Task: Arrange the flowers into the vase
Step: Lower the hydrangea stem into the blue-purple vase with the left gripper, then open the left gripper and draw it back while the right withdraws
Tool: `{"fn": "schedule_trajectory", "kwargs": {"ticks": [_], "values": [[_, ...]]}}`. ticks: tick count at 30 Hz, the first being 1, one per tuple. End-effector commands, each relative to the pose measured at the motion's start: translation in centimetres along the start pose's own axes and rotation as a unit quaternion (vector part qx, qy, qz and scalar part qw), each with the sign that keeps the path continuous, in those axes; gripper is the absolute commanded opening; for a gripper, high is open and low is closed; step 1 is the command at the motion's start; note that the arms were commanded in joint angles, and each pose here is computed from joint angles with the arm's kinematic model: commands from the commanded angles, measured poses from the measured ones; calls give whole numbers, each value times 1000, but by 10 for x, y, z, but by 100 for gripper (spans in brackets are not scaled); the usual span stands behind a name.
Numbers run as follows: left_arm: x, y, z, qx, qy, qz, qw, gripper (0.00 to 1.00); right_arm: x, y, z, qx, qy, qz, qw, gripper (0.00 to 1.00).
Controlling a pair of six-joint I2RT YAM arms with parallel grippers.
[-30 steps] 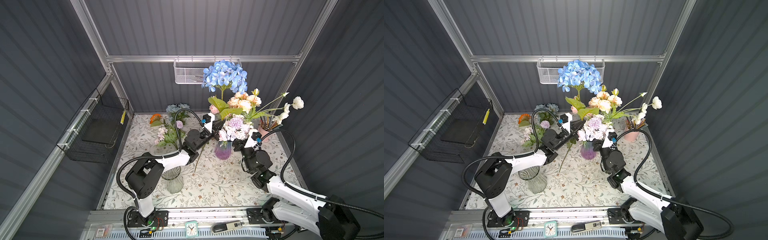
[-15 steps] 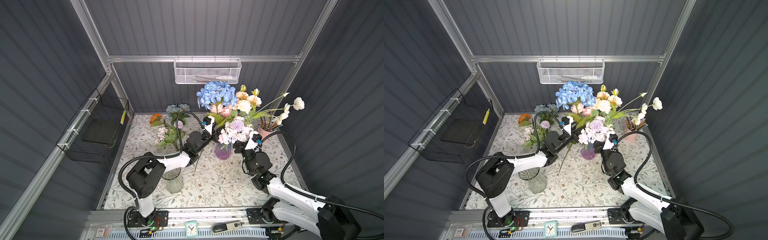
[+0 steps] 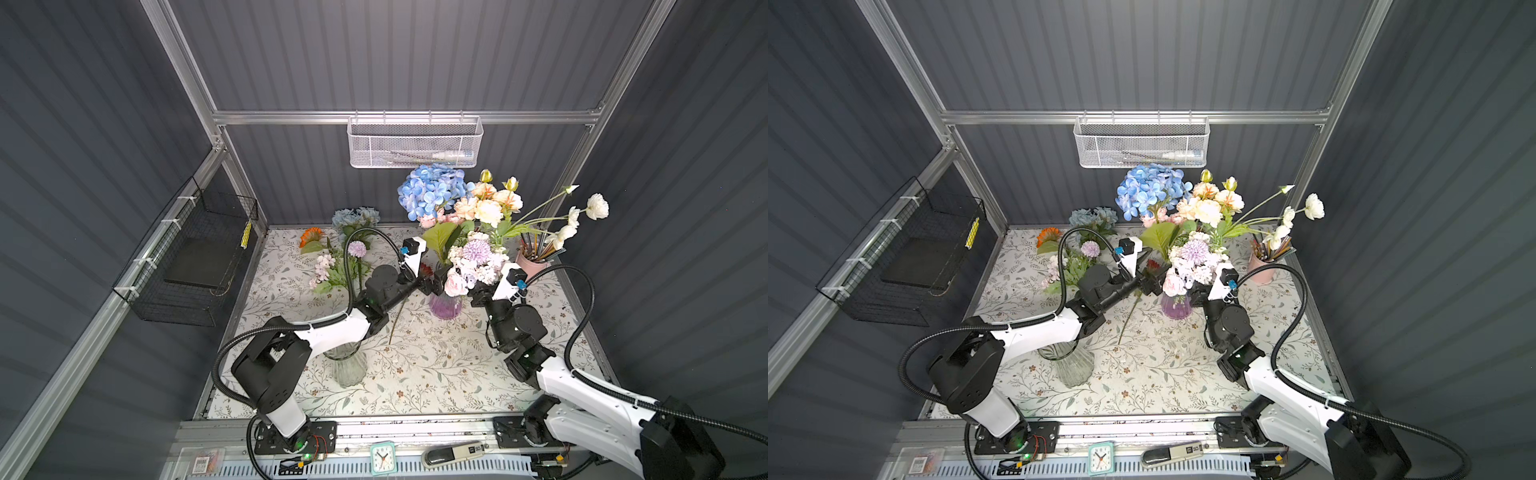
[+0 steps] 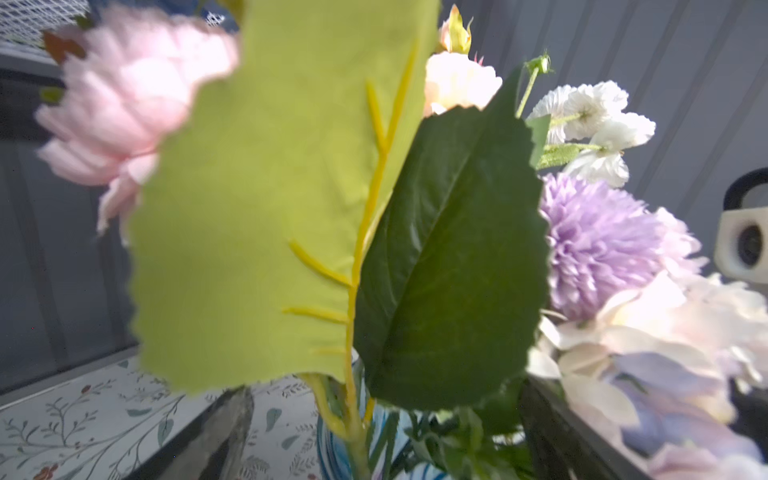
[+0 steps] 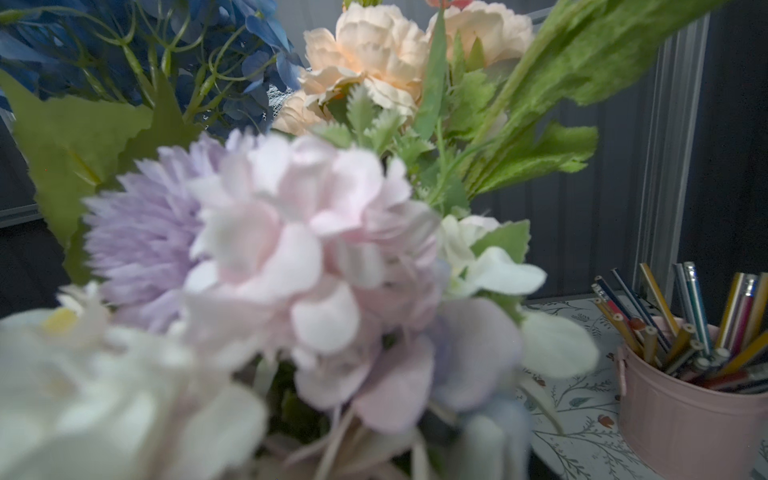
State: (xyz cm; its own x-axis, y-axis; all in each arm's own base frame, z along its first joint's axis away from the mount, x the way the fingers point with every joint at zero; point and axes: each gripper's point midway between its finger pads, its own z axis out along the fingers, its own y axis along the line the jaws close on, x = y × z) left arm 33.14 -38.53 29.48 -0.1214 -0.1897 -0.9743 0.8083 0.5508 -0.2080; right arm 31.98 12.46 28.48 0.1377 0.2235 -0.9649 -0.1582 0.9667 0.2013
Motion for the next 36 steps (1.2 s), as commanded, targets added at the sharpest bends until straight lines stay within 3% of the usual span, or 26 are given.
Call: {"fn": "schedule_trajectory", "kwargs": {"ticks": [1,6,12,19,28,36], "values": [[21,-7,-15,9,58,-15,998,100,1,-7,-2,14,0,0,1000,66],[35,-3,-35,-11,94,-20,995,100,12,-8,-8,7,23,5,1000,76],[21,20,-46,-76,79,-20,994,100,35,1,-24,-33,100,14,994,88],[12,52,-42,-114,58,-63,990,100,78,10,-47,-76,178,36,980,94],[9,61,-36,-126,52,-65,989,100,101,31,-25,-116,158,-21,980,97],[13,66,-35,-128,56,-65,988,100,96,32,7,-94,58,-65,992,99]]}}
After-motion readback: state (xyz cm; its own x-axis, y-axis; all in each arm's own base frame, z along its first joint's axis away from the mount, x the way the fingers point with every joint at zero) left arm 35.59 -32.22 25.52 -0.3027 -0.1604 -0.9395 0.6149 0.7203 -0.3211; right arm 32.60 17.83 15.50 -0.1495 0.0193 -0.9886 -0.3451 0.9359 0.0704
